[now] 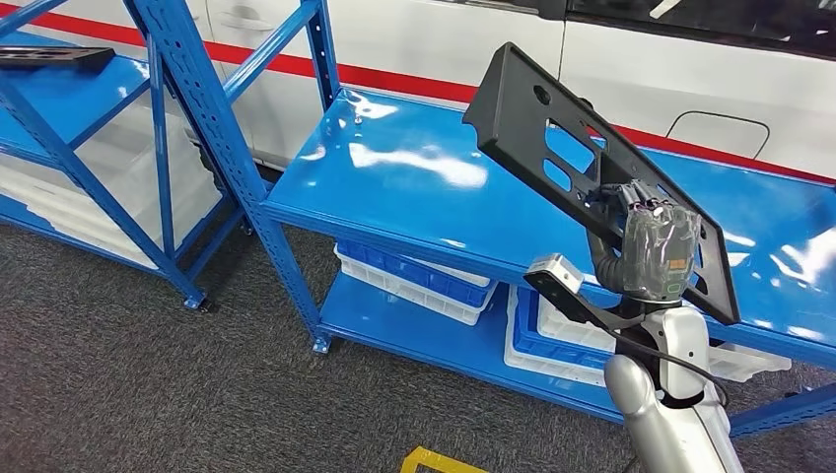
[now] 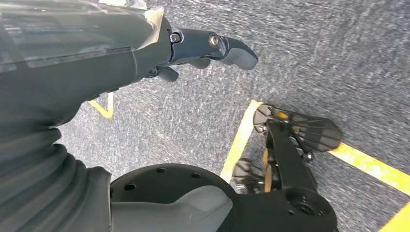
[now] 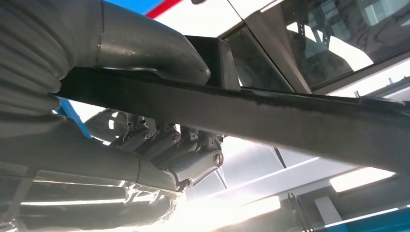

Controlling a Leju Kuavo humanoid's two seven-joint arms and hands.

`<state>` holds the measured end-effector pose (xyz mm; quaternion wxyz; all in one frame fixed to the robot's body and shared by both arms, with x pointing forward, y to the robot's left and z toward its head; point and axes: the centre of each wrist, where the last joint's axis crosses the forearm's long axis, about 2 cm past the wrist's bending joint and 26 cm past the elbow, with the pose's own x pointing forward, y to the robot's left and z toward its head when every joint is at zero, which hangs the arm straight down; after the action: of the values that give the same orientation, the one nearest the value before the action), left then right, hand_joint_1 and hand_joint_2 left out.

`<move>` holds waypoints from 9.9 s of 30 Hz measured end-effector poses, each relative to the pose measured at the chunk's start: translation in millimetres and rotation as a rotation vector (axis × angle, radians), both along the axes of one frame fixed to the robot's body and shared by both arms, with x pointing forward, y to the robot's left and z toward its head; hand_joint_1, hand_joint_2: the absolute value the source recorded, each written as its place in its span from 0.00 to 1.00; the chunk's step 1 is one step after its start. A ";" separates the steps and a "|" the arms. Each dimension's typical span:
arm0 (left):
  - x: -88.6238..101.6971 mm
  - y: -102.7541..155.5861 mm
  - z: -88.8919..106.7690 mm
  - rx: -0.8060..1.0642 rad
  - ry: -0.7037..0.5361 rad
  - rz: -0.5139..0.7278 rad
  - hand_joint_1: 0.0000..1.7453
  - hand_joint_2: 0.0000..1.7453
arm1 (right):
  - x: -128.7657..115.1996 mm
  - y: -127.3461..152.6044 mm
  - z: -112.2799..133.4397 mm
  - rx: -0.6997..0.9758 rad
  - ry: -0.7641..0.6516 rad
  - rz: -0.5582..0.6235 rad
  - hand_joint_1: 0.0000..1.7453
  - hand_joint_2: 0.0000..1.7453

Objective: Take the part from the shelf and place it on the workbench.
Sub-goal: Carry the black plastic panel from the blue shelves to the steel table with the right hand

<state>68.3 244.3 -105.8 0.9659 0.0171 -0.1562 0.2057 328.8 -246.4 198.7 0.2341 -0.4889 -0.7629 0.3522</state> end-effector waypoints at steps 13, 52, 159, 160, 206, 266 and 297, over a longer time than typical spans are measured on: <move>-5.0 -2.5 -0.6 -0.018 0.006 0.000 0.00 1.00 | -3.4 0.9 1.2 0.010 0.009 0.013 1.00 1.00; -15.2 0.4 -2.4 -0.001 0.003 0.016 0.00 1.00 | -54.2 -19.3 7.2 0.124 -0.066 0.016 1.00 1.00; -8.3 -30.4 2.8 0.023 0.118 0.192 0.00 1.00 | -18.5 1.0 11.7 0.262 -0.016 0.132 1.00 1.00; -8.5 -30.9 2.8 0.022 0.120 0.194 0.00 1.00 | -18.2 1.2 12.2 0.264 -0.017 0.135 1.00 1.00; -16.0 -29.6 1.3 -0.032 0.108 0.190 0.00 1.00 | -21.6 0.5 8.9 0.212 0.004 0.136 1.00 1.00; -10.6 -45.6 5.5 0.034 0.235 0.268 0.00 1.00 | -9.5 17.1 15.2 0.228 0.025 0.198 1.00 1.00; -16.4 -32.1 2.3 0.129 0.089 0.194 0.00 1.00 | -14.9 -0.3 8.9 0.207 0.015 0.109 1.00 1.00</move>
<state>51.8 212.2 -103.4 0.9444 0.1034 -0.1235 0.2866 313.8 -246.7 207.6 0.2696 -0.4173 -0.8188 0.2877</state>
